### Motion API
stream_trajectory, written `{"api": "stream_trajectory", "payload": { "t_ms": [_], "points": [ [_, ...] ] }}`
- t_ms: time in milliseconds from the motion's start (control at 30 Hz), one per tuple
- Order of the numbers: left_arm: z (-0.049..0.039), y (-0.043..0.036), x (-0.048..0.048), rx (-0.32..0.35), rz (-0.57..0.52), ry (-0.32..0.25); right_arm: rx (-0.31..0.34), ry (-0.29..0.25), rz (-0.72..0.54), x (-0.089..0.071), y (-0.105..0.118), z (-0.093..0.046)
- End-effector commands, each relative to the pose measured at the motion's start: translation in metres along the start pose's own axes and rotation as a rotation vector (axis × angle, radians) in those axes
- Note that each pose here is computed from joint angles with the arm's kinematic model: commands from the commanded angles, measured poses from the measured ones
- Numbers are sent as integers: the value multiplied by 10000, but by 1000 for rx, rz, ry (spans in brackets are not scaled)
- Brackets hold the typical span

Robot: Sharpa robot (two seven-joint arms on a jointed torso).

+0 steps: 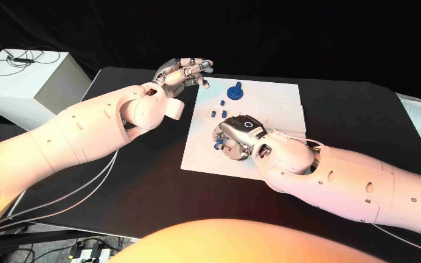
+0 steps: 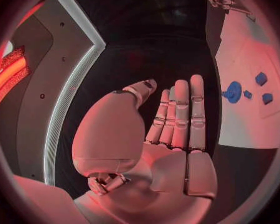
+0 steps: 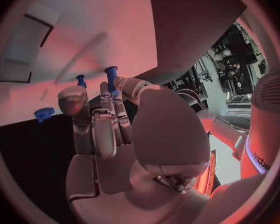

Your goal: Assemble the parts on the task board

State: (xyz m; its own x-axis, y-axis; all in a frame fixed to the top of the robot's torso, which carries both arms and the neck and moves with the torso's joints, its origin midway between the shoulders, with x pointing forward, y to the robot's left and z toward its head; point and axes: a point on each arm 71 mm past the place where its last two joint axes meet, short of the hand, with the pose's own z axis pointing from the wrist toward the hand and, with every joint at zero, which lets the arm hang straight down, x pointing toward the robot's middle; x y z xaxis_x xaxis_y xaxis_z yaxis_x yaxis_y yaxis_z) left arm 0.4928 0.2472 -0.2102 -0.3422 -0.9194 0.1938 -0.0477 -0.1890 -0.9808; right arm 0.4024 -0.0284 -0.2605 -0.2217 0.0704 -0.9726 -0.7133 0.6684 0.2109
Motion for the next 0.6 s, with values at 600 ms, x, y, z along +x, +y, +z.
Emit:
{"api": "stream_trajectory", "payload": {
  "t_ms": [600],
  "points": [
    [5,2,30,-5,-3,31,-10,-25,44,12,9,-14]
  ]
}}
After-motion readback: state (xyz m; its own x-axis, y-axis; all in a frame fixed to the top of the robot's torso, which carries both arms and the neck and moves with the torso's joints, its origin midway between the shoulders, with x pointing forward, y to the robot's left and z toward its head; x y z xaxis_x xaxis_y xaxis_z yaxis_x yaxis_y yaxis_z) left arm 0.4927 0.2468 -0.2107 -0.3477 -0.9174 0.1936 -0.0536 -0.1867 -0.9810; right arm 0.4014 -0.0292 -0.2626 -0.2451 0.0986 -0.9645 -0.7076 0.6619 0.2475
